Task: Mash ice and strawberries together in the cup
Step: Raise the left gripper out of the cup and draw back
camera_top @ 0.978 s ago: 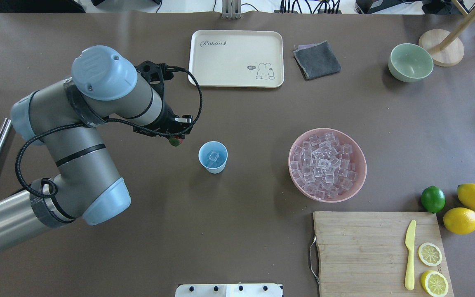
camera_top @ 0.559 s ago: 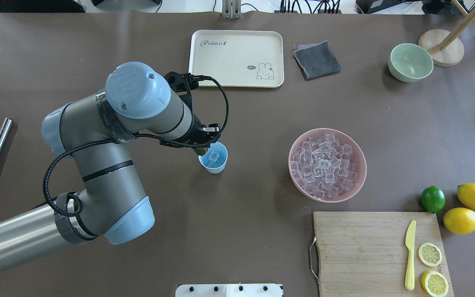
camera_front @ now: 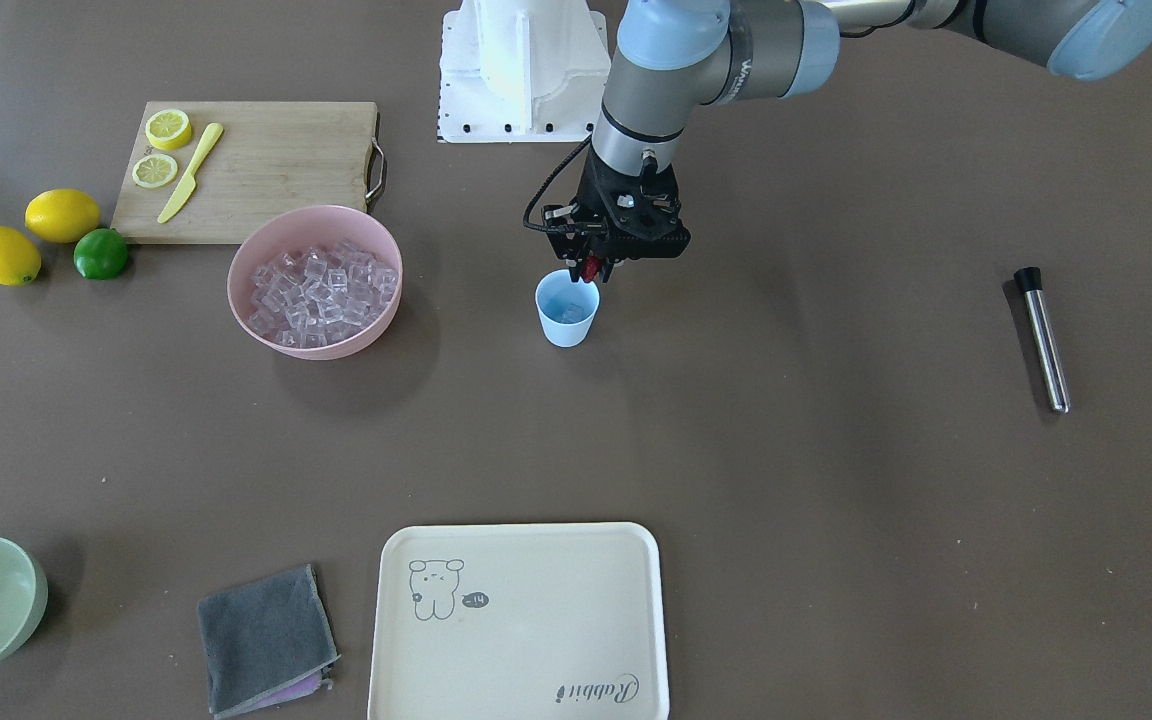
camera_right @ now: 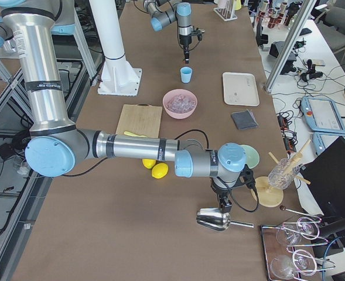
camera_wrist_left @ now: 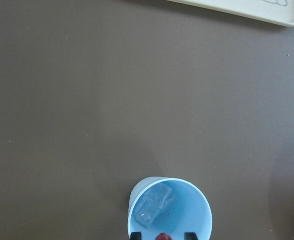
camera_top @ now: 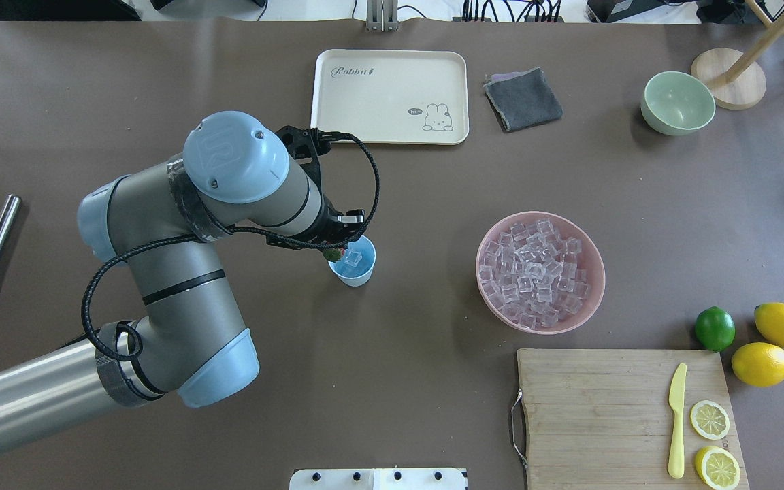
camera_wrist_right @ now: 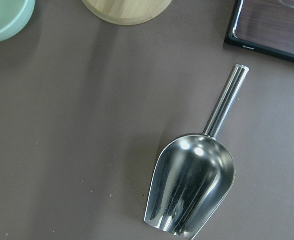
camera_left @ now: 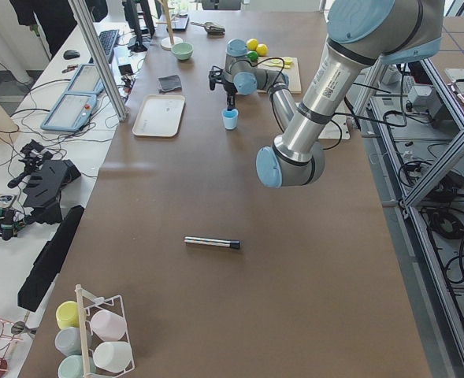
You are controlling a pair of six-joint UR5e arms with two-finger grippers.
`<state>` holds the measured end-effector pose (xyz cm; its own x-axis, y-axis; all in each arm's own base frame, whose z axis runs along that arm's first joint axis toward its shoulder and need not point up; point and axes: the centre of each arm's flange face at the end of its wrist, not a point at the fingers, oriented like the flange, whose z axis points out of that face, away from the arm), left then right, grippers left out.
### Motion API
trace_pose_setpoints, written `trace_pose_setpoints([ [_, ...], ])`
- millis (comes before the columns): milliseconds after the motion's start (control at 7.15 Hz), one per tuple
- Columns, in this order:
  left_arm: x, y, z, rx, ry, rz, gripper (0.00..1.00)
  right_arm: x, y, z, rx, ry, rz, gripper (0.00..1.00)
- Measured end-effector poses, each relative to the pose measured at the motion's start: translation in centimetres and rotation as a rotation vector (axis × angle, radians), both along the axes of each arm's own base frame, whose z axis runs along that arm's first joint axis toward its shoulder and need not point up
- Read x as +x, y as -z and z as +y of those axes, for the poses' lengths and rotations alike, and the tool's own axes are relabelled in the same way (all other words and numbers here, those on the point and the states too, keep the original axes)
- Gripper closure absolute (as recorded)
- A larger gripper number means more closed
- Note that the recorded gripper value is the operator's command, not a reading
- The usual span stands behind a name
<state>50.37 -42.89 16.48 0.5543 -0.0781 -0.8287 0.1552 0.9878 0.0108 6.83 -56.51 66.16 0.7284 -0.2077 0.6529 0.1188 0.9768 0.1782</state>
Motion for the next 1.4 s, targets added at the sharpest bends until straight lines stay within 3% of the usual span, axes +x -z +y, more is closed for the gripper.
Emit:
trace_pose_setpoints([
  [140, 0.1, -0.2, 0.0, -0.001, -0.001, -0.003, 0.67, 0.0, 0.1, 0.0, -0.045, -0.065, -0.003, 0.01],
  [280, 0.4, -0.3, -0.1, -0.002, -0.003, -0.007, 0.67, 0.1, 0.0, -0.1, -0.056, -0.104, -0.003, 0.01],
  [978, 2.2, 0.2, -1.1, -0.006, -0.008, -0.016, 0.61, 0.2, -0.9, 0.5, -0.044, -0.128, 0.006, 0.00],
  [1258, 2.4, 0.0, -1.2, -0.007, -0.007, -0.014, 0.50, 0.2, -0.9, 0.5, -0.042, -0.127, 0.006, 0.00],
  [1398, 2.4, 0.0, -1.2, -0.005, -0.006, -0.009, 0.26, 0.2, -0.9, 0.5, -0.039, -0.125, 0.006, 0.00],
])
